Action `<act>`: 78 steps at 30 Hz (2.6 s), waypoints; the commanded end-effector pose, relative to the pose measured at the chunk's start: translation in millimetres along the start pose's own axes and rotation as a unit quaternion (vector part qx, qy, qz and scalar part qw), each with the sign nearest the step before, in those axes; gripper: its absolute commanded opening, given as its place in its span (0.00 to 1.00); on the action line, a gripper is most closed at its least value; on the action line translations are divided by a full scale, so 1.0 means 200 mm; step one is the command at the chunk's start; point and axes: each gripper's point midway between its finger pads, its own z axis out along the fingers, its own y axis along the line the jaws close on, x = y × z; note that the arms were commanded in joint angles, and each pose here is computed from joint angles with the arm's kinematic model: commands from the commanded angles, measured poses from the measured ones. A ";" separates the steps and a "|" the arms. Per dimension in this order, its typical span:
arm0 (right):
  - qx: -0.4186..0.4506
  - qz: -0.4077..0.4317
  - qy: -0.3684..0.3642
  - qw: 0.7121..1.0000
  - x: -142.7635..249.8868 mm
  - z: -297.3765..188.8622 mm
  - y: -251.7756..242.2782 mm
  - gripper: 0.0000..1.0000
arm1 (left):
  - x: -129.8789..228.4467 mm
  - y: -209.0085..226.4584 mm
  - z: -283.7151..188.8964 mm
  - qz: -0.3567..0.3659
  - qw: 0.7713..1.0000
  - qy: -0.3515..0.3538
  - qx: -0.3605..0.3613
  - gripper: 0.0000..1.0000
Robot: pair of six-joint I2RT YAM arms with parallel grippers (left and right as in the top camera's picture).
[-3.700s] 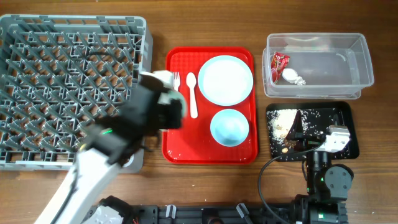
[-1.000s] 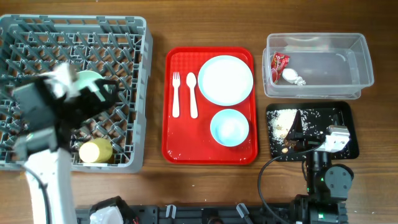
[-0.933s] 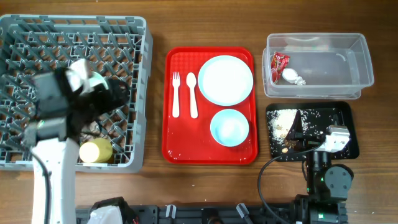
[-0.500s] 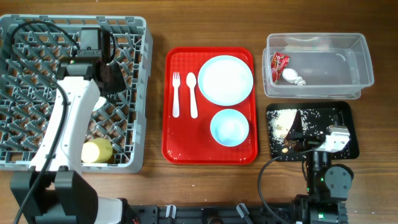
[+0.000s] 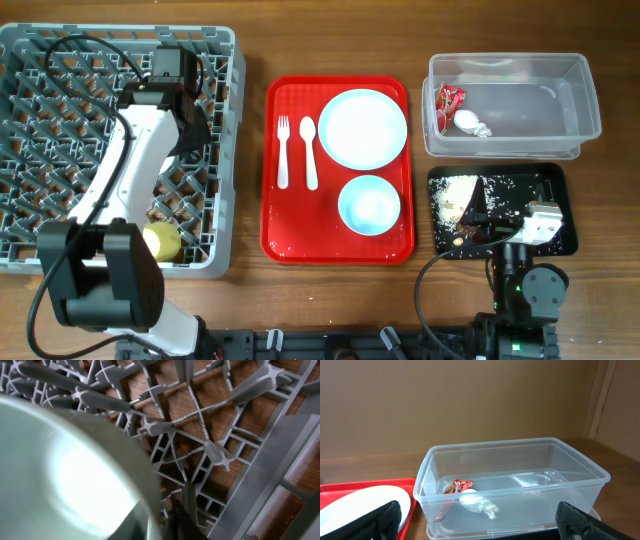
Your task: Sort waste into correct bins and load items into the dishwasher rack
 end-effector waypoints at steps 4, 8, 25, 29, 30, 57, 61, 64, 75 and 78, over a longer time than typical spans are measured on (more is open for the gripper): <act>-0.001 -0.004 -0.002 1.000 0.00 0.00 0.00 1.00 | -0.04 0.06 -0.21 -0.052 0.997 -0.046 0.014 0.04; -0.001 -0.004 -0.002 1.000 0.00 0.00 0.00 1.00 | -0.02 0.19 -0.38 -0.130 0.987 -0.050 0.082 0.04; -0.001 -0.004 -0.002 1.000 0.00 0.00 0.00 1.00 | 0.06 0.73 -0.44 -0.223 0.686 -0.239 0.650 0.04; -0.001 -0.004 -0.002 1.000 0.00 0.00 0.00 1.00 | 0.04 0.75 -0.43 -0.197 0.694 -0.263 0.641 0.04; -0.001 -0.004 -0.002 1.000 0.00 0.00 0.00 1.00 | 0.03 0.75 -0.43 -0.194 0.695 -0.266 0.640 0.04; -0.001 -0.004 -0.002 1.000 0.00 0.00 0.00 1.00 | 0.09 0.81 -0.22 -0.318 0.688 -0.160 0.633 1.00; -0.001 -0.004 -0.002 1.000 0.00 0.00 0.00 1.00 | 0.08 0.83 -0.35 -0.317 0.668 -0.181 0.649 1.00; -0.001 -0.004 -0.002 1.000 0.00 0.00 0.00 1.00 | 0.08 0.81 -0.46 -0.303 0.674 -0.193 0.645 1.00; -0.001 -0.004 -0.002 1.000 0.00 0.00 0.00 1.00 | 0.23 0.79 -0.65 -0.294 0.818 -0.207 0.449 1.00; -0.001 -0.004 -0.002 1.000 0.00 0.00 0.00 1.00 | 0.21 0.80 -0.65 -0.305 0.813 -0.208 0.450 1.00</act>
